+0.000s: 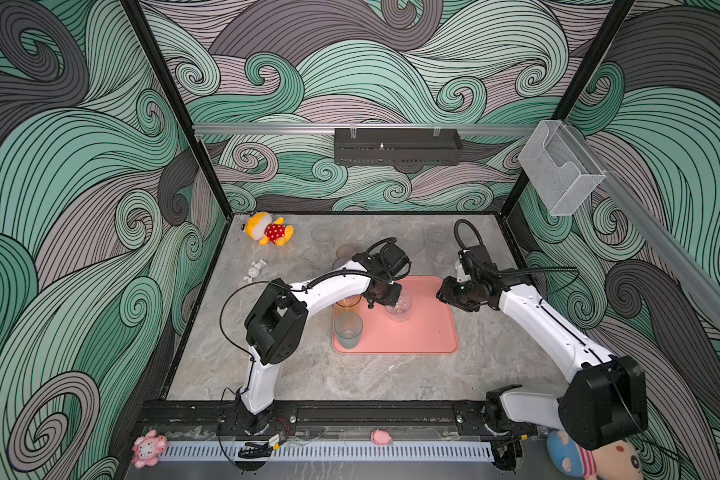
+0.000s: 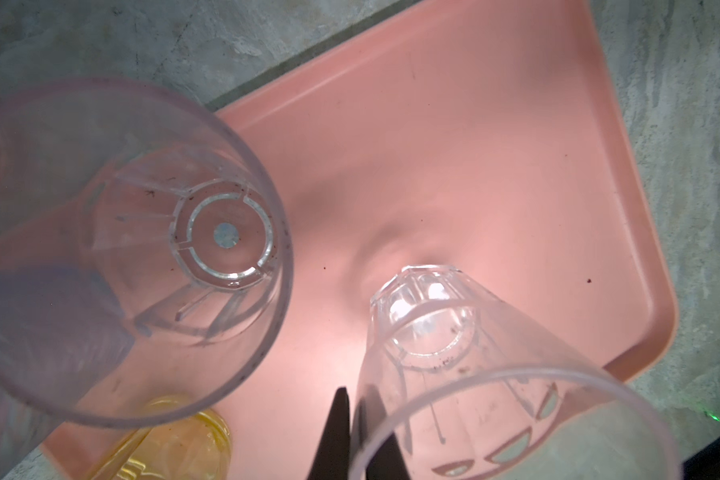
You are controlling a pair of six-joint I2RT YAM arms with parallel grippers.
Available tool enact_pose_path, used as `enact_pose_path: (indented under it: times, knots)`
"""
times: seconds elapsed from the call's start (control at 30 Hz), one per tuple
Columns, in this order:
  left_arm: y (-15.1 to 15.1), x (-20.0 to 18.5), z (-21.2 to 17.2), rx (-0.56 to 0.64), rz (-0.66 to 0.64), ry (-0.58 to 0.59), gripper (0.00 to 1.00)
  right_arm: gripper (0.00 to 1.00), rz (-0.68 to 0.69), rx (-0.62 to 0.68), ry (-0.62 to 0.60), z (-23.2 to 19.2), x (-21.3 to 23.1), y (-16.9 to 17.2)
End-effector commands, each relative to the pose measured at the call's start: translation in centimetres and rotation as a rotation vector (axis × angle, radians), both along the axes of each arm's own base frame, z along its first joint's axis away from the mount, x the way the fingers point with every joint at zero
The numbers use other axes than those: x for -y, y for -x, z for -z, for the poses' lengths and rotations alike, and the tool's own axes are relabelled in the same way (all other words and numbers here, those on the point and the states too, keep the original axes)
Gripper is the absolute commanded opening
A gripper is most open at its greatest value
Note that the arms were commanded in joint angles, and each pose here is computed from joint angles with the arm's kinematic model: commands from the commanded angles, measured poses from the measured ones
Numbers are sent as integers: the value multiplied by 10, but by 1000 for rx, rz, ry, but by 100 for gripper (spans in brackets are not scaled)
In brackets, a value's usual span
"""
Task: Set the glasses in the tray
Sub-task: 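Lower the second clear glass onto the tray and open the left gripper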
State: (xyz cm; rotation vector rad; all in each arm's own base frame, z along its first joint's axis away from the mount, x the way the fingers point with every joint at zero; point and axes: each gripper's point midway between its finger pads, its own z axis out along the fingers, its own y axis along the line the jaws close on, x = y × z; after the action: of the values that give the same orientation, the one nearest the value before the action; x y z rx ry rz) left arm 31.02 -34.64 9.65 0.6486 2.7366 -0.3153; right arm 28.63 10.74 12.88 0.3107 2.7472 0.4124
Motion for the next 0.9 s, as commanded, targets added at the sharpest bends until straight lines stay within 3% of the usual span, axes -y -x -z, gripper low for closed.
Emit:
enact_pose_path:
  times: [0.0,0.37,0.87]
  knots:
    - [-7,5,-9,30,-3,34,10,49,-14,-15,-9,6,-9,0]
    - [-16,-2,-24,75,-2,28,25,50,-20,-29,1,16,-11,11]
    - [-15,-8,-105,275,51,167,32,50,-29,-27,-6,18,-15,13]
